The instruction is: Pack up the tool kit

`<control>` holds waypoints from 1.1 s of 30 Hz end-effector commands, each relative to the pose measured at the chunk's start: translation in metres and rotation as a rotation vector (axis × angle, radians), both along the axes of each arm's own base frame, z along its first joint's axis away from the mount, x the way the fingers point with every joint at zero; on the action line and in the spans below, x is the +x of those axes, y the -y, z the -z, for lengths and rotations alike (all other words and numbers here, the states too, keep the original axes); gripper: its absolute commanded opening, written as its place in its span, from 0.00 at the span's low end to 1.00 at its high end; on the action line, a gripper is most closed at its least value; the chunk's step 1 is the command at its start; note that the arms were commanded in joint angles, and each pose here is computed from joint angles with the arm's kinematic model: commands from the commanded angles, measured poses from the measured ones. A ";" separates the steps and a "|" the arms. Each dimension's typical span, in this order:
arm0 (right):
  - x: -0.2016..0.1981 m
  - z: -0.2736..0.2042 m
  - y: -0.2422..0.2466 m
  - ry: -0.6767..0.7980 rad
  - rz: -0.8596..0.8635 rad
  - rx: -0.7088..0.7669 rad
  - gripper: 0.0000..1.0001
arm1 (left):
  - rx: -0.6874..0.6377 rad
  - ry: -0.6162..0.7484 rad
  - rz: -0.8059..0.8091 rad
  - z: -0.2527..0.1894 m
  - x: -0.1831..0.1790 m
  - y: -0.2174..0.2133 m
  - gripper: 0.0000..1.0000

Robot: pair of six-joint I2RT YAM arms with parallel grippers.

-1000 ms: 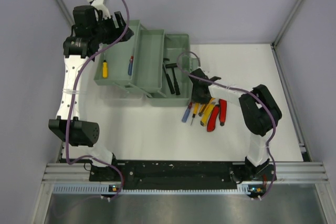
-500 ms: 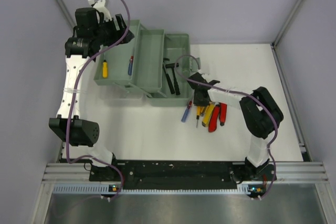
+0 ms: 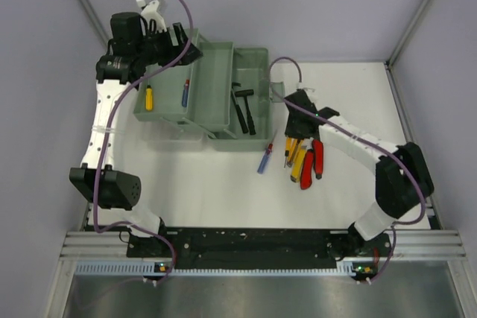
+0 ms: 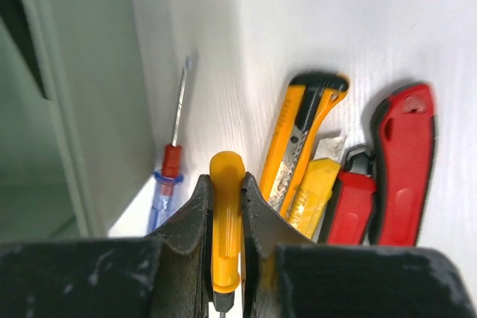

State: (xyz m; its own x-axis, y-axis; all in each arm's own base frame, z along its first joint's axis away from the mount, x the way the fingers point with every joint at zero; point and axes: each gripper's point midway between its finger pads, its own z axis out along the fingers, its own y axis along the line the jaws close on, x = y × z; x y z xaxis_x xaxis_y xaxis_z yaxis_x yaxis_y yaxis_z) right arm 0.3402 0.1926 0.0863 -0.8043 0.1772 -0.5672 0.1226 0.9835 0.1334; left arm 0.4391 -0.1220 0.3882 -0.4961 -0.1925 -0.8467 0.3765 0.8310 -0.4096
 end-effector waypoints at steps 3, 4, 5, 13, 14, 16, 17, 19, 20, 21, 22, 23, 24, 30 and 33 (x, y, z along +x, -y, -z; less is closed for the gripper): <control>0.039 -0.134 0.008 0.313 -0.033 0.186 0.00 | -0.072 0.162 0.279 -0.043 -0.039 0.055 0.78; 0.039 -0.156 0.006 0.363 -0.057 0.244 0.00 | -0.097 0.161 0.317 -0.045 -0.044 0.064 0.78; 0.040 -0.173 0.003 0.408 -0.079 0.295 0.00 | -0.142 0.145 0.346 -0.047 -0.049 0.072 0.78; 0.024 -0.302 -0.062 0.661 -0.378 0.728 0.00 | -0.367 0.125 0.669 -0.061 -0.103 0.140 0.79; 0.021 -0.313 -0.067 0.675 -0.399 0.782 0.00 | -0.366 0.121 0.688 -0.058 -0.106 0.148 0.79; 0.018 -0.337 -0.076 0.728 -0.442 0.877 0.00 | -0.369 0.103 0.716 -0.054 -0.111 0.160 0.74; 0.017 -0.342 -0.080 0.730 -0.454 0.914 0.00 | -0.373 0.087 0.724 -0.050 -0.112 0.165 0.72; 0.015 -0.354 -0.085 0.748 -0.476 0.974 0.00 | -0.385 0.061 0.726 -0.046 -0.112 0.170 0.64; 0.014 -0.357 -0.087 0.749 -0.483 1.000 0.00 | -0.392 0.054 0.734 -0.046 -0.113 0.172 0.62; 0.014 -0.360 -0.089 0.752 -0.489 1.026 0.00 | -0.397 0.048 0.733 -0.045 -0.112 0.173 0.62; 0.012 -0.363 -0.091 0.752 -0.497 1.054 0.00 | -0.401 0.041 0.736 -0.043 -0.112 0.174 0.60; 0.012 -0.364 -0.093 0.751 -0.502 1.073 0.00 | -0.403 0.050 0.747 -0.045 -0.114 0.175 0.58; 0.011 -0.369 -0.093 0.758 -0.506 1.091 0.00 | -0.406 0.059 0.764 -0.046 -0.116 0.178 0.57; 0.013 -0.374 -0.097 0.764 -0.513 1.148 0.00 | -0.416 0.031 0.799 -0.040 -0.120 0.193 0.53; 0.013 -0.376 -0.098 0.761 -0.518 1.155 0.00 | -0.417 0.021 0.803 -0.037 -0.119 0.196 0.44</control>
State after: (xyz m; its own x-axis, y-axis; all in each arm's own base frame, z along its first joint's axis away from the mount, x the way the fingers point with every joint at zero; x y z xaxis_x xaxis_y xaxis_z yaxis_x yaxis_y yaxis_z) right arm 0.3623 0.2896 0.4261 -0.5324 0.5755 -0.6207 -0.5811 0.2846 0.7624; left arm 0.3259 -0.3088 0.4202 -0.6185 -0.1004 -0.7794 0.7646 0.1520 -0.6263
